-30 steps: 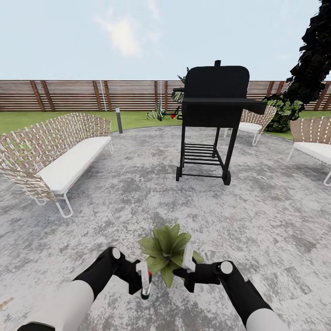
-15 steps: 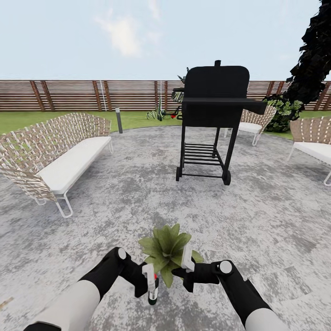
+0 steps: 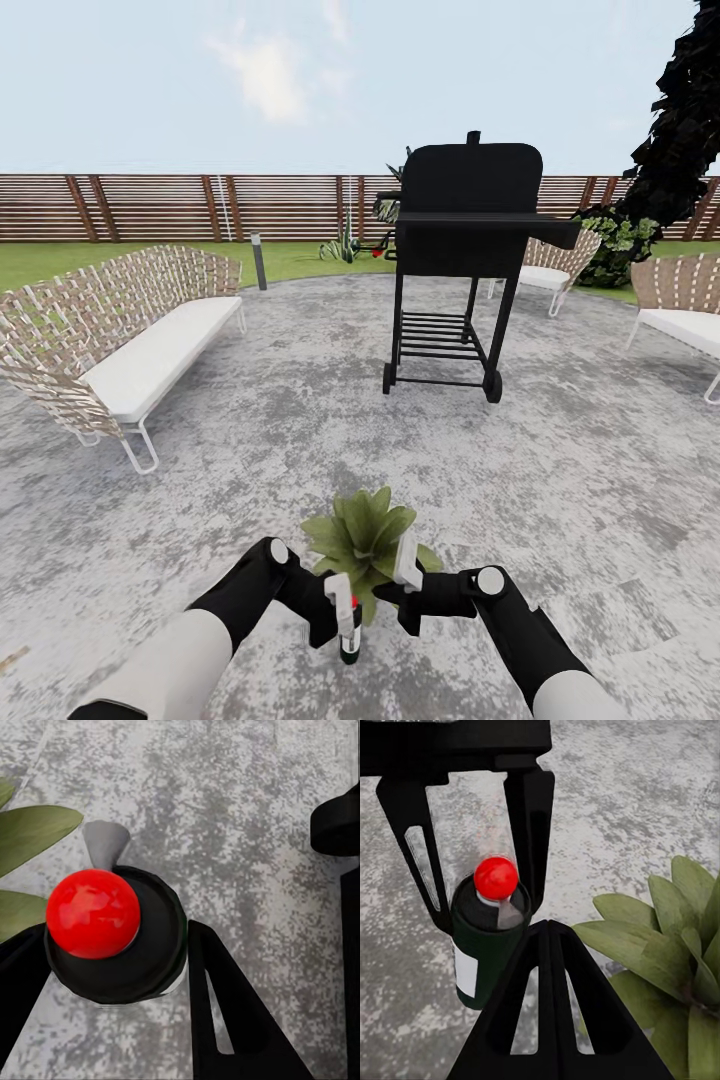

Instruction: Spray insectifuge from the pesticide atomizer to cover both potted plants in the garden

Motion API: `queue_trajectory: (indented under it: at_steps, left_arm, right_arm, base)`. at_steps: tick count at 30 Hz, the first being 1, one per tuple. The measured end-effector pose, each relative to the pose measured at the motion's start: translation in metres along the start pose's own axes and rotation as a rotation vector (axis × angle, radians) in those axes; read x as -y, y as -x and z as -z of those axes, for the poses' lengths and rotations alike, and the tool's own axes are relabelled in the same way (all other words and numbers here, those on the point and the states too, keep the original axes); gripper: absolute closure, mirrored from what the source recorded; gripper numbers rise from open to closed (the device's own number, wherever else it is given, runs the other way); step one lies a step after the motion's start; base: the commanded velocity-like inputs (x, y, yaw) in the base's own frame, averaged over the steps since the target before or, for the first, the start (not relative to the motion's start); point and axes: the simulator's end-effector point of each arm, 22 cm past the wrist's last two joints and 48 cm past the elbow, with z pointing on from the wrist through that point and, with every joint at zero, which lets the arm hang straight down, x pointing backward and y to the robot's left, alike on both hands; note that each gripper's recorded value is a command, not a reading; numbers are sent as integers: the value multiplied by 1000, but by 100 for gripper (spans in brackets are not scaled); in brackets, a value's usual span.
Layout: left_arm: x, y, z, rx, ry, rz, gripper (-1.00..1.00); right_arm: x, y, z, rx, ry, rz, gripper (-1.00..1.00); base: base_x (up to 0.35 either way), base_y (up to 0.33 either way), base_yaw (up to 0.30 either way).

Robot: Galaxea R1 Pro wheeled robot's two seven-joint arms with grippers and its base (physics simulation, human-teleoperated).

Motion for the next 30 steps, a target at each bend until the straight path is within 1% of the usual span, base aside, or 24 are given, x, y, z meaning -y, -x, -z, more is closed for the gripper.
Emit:
queue_trajectory:
  at_steps: [7, 14, 23, 30]
  left_arm:
    - [4, 12, -5, 14, -8, -10, 100]
    - [3, 16, -5, 20, -4, -15, 100]
    - [2, 15, -4, 21, -3, -13, 100]
    - [2, 7, -3, 1, -4, -11, 100]
  right_arm:
    - [-3, 3, -3, 5, 6, 3, 100]
    - [-14, 5, -11, -8, 40, 31, 100]
    - [-14, 5, -11, -9, 42, 34, 100]
    - [-14, 4, -11, -11, 42, 32, 100]
  base:
    - [0, 0, 0]
    - [0, 0, 0]
    - [0, 0, 0]
    - [0, 0, 0]
